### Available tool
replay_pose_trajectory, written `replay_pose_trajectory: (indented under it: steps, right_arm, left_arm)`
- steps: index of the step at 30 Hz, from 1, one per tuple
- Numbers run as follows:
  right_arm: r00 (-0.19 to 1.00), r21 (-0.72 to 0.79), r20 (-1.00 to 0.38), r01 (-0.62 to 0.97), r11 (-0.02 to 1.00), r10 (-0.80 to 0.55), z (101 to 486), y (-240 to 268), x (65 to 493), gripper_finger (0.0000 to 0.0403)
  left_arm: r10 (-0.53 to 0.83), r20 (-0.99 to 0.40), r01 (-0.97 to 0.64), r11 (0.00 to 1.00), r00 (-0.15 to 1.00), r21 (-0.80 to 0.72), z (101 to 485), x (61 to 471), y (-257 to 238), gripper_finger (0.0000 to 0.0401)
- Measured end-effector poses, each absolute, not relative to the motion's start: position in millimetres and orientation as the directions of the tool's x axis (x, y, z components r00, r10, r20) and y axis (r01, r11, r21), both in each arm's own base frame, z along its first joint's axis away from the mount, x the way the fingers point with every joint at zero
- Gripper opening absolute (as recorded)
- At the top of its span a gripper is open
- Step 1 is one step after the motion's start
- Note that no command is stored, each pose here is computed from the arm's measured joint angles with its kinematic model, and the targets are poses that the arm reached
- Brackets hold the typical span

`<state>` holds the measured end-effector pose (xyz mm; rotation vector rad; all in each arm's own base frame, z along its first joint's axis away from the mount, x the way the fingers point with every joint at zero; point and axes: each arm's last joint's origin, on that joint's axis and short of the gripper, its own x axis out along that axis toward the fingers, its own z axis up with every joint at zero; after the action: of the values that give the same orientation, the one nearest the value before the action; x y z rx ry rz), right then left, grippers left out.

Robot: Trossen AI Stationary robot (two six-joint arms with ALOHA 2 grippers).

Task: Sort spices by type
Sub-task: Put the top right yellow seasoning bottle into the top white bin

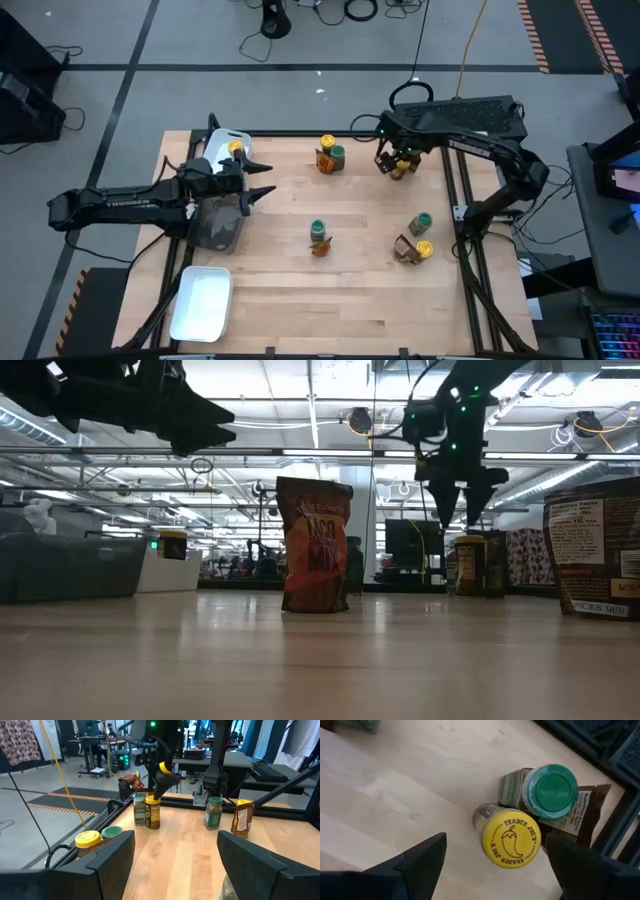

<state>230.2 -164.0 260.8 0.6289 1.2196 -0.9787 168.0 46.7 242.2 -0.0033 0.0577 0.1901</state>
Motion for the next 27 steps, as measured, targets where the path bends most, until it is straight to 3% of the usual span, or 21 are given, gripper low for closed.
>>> replay_pose_trajectory:
  steps: [15, 27]
  right_arm:
    - [-0.011, -0.113, -0.971, 0.901, 0.418, -0.239, 240.2, -173.1, 218.5, 0.0325]
    - [0.025, -0.082, -0.969, 0.905, 0.418, -0.245, 222.3, -173.8, 218.1, 0.0317]
  left_arm:
    - [0.189, -0.058, -0.189, 0.982, 0.980, 0.004, 242.2, 168.0, 46.7, 0.0286]
    - [0.189, -0.058, -0.189, 0.982, 0.980, 0.008, 242.2, 168.0, 46.7, 0.0286]
